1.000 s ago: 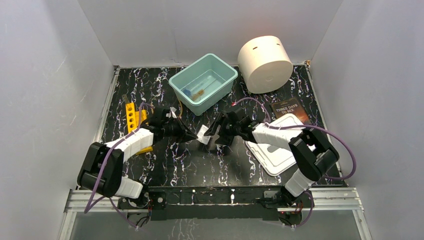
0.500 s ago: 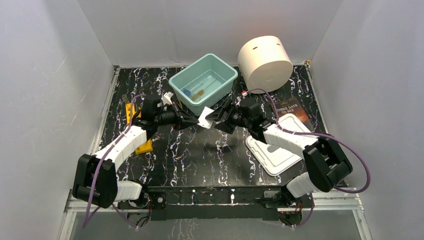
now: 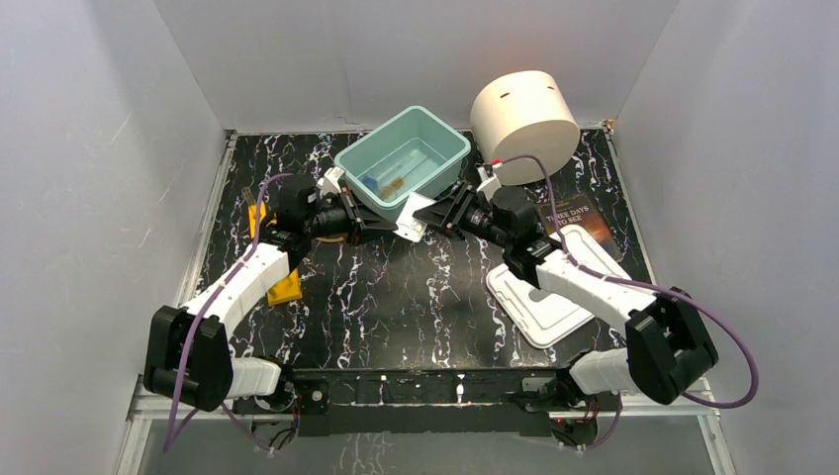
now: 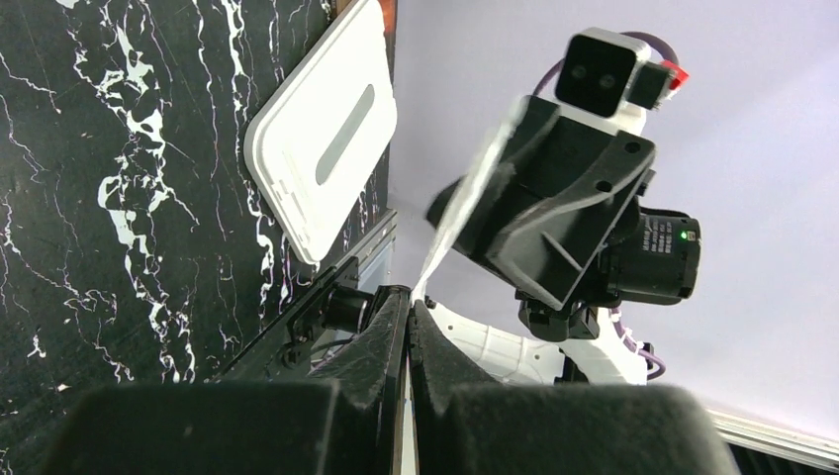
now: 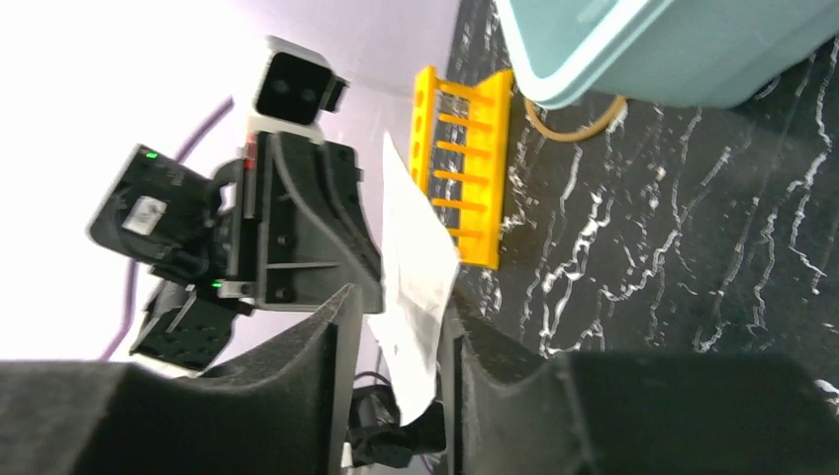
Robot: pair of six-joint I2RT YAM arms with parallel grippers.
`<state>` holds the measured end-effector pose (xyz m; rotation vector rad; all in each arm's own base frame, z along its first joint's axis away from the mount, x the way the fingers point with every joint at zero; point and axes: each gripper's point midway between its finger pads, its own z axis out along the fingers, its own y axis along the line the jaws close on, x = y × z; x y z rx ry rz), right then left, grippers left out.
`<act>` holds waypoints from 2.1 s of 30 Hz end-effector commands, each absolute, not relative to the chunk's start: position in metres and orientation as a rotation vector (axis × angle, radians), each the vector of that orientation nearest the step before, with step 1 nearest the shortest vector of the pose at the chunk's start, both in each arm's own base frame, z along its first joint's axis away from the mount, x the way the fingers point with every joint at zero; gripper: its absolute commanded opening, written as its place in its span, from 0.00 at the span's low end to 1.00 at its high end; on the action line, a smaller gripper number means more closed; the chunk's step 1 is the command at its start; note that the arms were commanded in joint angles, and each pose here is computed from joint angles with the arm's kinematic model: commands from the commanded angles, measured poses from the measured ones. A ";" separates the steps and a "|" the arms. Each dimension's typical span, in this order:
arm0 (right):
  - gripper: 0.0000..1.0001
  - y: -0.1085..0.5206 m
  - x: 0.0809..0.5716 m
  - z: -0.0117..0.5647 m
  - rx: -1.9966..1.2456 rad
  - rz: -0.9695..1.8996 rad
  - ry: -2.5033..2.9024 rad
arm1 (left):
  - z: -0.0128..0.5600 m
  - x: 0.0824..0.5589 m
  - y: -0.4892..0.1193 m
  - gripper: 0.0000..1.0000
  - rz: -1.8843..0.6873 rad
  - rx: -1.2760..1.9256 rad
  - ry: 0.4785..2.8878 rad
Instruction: Organize the chemistry lab equipment
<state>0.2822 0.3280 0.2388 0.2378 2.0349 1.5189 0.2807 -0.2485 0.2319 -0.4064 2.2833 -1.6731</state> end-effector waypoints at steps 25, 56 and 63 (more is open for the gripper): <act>0.02 0.329 0.427 0.266 0.221 1.067 2.022 | 0.223 0.309 -0.156 0.77 -0.703 -0.406 2.425; 0.43 0.381 0.553 0.192 0.057 0.531 2.143 | 0.168 0.337 -0.100 0.71 -0.235 -0.420 2.486; 0.45 0.372 0.515 0.235 -0.056 0.608 2.134 | 0.150 0.349 -0.101 0.60 -0.243 -0.421 2.495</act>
